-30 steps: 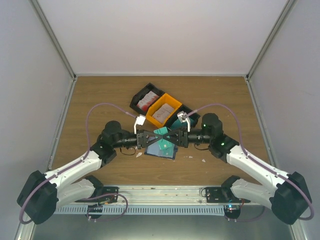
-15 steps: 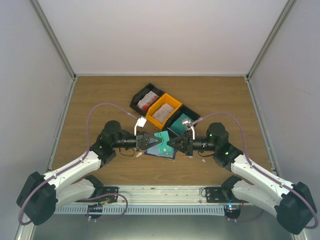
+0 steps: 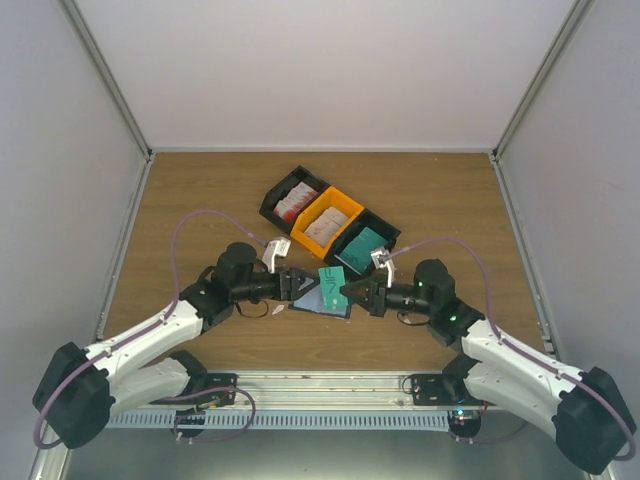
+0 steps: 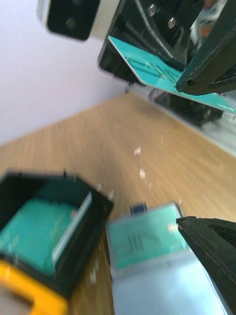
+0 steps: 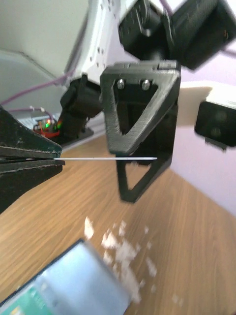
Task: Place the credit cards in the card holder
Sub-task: Pick up the credit card from the storage box, then insert the credit card into the card holder.
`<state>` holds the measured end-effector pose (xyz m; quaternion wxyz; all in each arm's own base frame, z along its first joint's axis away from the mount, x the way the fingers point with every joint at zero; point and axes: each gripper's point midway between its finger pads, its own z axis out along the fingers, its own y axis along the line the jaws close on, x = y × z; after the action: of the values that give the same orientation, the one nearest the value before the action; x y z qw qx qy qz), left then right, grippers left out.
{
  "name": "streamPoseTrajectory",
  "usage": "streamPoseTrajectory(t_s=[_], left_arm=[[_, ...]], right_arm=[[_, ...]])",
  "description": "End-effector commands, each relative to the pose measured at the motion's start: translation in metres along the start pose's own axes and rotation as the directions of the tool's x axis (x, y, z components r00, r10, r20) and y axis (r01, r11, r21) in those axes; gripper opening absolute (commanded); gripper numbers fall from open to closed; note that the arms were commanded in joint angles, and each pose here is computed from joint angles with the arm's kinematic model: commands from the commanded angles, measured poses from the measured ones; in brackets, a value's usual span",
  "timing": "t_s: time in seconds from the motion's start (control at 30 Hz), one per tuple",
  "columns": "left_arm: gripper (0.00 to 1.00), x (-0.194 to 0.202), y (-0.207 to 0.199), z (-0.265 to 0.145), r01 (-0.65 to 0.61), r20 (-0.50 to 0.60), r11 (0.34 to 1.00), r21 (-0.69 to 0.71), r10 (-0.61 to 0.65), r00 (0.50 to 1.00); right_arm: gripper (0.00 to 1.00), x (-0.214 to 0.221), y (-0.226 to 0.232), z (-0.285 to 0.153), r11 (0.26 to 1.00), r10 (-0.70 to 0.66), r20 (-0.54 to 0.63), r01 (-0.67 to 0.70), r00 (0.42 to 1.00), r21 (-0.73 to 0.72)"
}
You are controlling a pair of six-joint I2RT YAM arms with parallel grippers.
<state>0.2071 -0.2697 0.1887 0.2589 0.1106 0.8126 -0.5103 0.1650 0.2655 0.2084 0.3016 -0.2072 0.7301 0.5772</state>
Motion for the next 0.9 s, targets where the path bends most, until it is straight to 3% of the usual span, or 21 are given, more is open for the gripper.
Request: streamPoseTrajectory(t_s=[0.0,0.1,0.3,0.5,0.67,0.87], left_arm=[[0.68,0.007,0.067,-0.004,0.058,0.054,0.951,-0.302,-0.044,0.998],[0.66,0.016,0.096,-0.004,0.08,0.045,0.908,-0.412,-0.067,0.997],[0.6,0.02,0.12,0.007,0.05,0.003,0.879,-0.474,-0.054,0.999],[0.58,0.012,0.153,0.001,0.067,0.044,0.785,-0.616,-0.051,0.998],[0.56,0.017,0.162,0.011,0.054,0.006,0.795,-0.604,-0.064,0.998],[0.45,0.022,0.168,0.018,0.061,-0.012,0.805,-0.59,-0.084,0.996]], right_arm=[[0.0,0.014,-0.048,-0.002,0.972,0.131,0.058,-0.139,0.99,0.188],[0.01,0.021,-0.069,-0.004,0.944,0.196,0.101,-0.215,0.975,0.249],[0.01,0.032,-0.1,0.0,0.888,0.291,0.128,-0.317,0.948,0.333],[0.01,0.036,-0.114,0.012,0.848,0.392,0.158,-0.422,0.906,0.32],[0.01,0.034,-0.121,0.024,0.827,0.442,0.168,-0.473,0.881,0.303],[0.0,0.037,-0.126,0.038,0.809,0.478,0.166,-0.506,0.862,0.3]])
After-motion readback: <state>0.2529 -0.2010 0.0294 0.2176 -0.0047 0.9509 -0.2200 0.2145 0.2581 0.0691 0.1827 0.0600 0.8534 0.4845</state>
